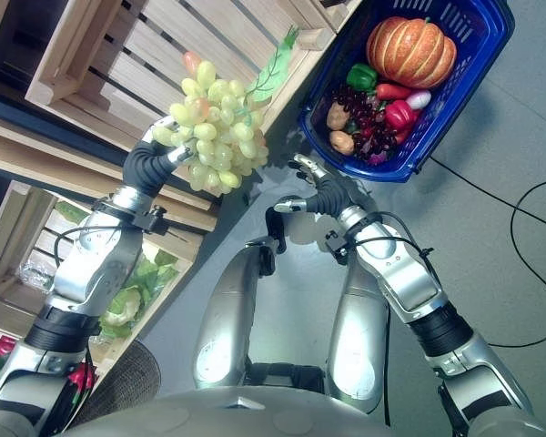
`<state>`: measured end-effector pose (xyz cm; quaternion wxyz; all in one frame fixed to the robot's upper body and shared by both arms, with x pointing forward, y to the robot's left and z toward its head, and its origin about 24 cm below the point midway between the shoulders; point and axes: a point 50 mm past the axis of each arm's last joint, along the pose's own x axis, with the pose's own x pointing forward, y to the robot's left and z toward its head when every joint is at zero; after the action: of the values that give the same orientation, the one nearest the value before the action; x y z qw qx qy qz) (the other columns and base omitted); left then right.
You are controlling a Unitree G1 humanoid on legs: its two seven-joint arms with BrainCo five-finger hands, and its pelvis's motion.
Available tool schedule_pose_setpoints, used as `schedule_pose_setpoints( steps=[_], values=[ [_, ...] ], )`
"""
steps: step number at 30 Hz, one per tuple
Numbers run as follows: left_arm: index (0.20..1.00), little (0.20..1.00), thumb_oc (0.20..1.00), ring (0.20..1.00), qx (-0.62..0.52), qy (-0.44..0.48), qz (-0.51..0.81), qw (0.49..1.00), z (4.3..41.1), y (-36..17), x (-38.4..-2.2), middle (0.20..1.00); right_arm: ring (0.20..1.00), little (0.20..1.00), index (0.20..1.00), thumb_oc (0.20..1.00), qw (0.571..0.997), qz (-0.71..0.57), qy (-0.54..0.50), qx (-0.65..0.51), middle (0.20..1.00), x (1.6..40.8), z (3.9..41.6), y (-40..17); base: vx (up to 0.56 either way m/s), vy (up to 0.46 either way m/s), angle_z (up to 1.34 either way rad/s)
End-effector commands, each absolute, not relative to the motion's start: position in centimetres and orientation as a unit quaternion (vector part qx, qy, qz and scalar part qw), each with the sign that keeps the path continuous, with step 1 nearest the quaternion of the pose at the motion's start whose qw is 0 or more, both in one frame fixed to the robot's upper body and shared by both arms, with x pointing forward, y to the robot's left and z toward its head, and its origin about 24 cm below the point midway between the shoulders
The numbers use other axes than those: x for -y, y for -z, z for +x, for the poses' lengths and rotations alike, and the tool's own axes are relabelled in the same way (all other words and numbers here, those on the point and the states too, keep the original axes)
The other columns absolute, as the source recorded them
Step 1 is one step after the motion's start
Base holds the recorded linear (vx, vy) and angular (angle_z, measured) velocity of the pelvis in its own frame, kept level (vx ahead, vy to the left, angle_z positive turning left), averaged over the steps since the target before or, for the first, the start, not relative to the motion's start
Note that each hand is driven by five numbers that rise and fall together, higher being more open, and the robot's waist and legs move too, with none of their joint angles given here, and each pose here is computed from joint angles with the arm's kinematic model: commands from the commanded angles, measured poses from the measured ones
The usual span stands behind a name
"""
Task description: Pick up fruits and vegetables into the basket
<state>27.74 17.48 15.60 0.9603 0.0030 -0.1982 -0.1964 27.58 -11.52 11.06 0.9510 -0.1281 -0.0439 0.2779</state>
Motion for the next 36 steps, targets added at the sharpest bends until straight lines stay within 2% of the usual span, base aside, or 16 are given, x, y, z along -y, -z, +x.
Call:
schedule_pose_setpoints(
  steps=[1,11,15,26,36],
  values=[
    [0.2,0.2,0.2,0.2,0.335,0.251,-0.021,0.908,25.5,-19.8,-16.2,0.2,1.0,1.0,1.0,1.0,0.936,-0.079,-0.341,0.048,1.0,8.8,27.0,-11.4,0.0,-0.045,0.03],
    [0.2,0.2,0.2,0.2,0.339,0.314,-0.07,0.884,25.4,-20.0,-13.3,0.2,1.0,1.0,1.0,1.0,0.935,-0.059,-0.331,0.111,1.0,6.1,27.1,-12.3,0.0,-0.032,0.03],
    [0.2,0.2,0.2,0.2,0.338,0.316,-0.101,0.881,25.5,-19.9,-12.5,0.2,1.0,1.0,1.0,1.0,0.941,-0.079,-0.276,0.177,1.0,6.1,27.2,-13.7,0.0,-0.005,0.02],
    [0.2,0.2,0.2,0.2,0.394,0.203,-0.179,0.879,24.9,-20.8,-13.5,0.2,1.0,1.0,1.0,1.0,0.934,-0.178,-0.087,0.298,1.0,8.3,27.2,-17.0,0.0,0.0,0.0],
    [0.2,0.2,0.2,0.2,0.416,0.112,-0.198,0.88,24.5,-21.1,-14.9,0.2,1.0,1.0,1.0,1.0,0.921,-0.163,-0.012,0.353,1.0,10.2,25.9,-18.3,0.0,0.013,-0.02]
  ],
)
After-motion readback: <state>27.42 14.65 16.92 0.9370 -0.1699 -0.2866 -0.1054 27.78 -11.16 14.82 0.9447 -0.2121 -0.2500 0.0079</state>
